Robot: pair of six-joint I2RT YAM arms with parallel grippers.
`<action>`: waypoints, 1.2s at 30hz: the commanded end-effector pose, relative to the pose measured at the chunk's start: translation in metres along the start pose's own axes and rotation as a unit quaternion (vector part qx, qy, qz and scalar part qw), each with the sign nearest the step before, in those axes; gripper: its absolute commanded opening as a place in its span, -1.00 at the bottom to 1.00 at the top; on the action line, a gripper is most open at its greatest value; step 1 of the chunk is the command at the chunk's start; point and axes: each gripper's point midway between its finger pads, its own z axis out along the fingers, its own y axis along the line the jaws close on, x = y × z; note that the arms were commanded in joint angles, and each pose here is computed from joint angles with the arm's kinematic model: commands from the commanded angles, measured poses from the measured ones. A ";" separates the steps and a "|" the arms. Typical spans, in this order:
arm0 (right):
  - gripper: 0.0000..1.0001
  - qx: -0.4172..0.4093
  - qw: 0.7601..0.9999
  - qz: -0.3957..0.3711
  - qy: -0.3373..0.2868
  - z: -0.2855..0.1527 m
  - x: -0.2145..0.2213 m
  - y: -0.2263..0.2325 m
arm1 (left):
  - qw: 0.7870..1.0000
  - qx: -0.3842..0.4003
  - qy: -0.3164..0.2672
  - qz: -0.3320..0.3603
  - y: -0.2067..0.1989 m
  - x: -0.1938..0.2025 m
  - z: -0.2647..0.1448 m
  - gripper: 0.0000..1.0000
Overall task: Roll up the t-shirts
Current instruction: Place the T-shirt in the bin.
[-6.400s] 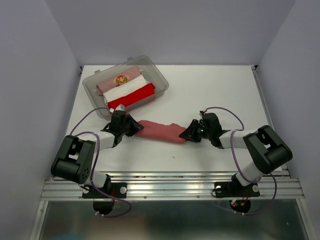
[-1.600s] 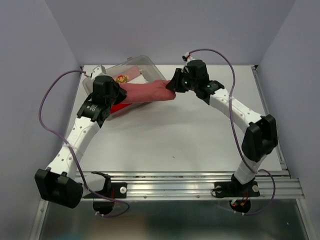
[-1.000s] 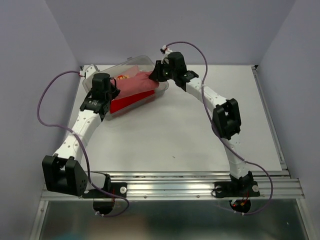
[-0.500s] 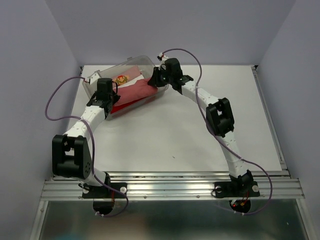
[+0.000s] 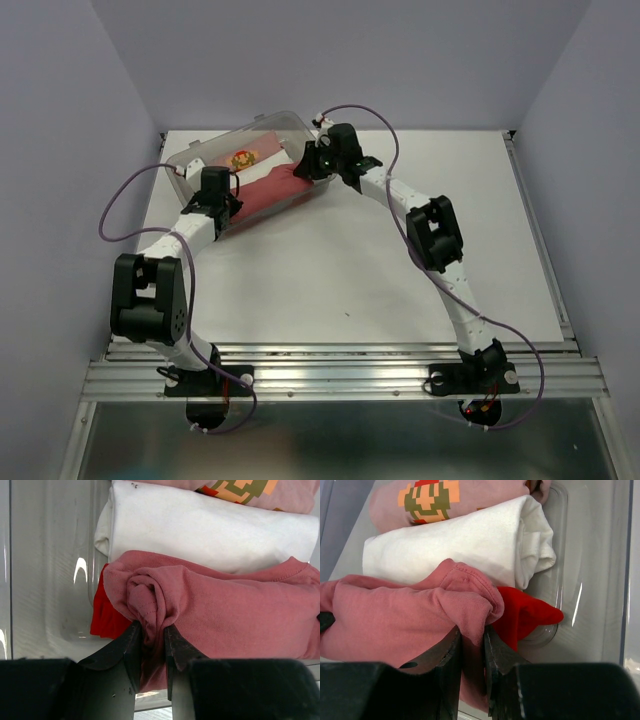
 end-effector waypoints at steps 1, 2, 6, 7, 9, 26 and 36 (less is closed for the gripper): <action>-0.99 -0.013 0.998 -0.024 -0.048 -0.003 -0.034 0.001 | 1.000 -0.024 -0.011 0.010 0.014 0.001 0.004 -1.00; -0.99 -0.011 0.999 -0.024 -0.048 -0.002 -0.033 0.000 | 1.000 -0.026 -0.011 0.010 0.016 0.003 0.004 -1.00; -0.99 -0.008 0.999 -0.026 -0.042 -0.001 -0.028 -0.003 | 0.999 -0.039 -0.006 0.014 0.022 0.009 0.009 -1.00; -0.99 -0.008 0.999 -0.025 -0.042 -0.001 -0.027 -0.003 | 0.999 -0.040 -0.004 0.013 0.022 0.010 0.010 -1.00; -0.99 -0.008 0.999 -0.025 -0.038 -0.001 -0.024 -0.004 | 0.999 -0.041 0.000 0.013 0.022 0.011 0.012 -1.00; -0.99 -0.003 0.999 -0.027 -0.029 0.000 -0.013 -0.010 | 0.997 -0.073 0.034 0.020 0.037 0.029 0.013 -1.00; -0.79 -0.020 0.999 -0.029 -0.019 -0.001 -0.009 -0.004 | 0.996 -0.081 0.023 0.010 0.043 0.025 0.001 -0.54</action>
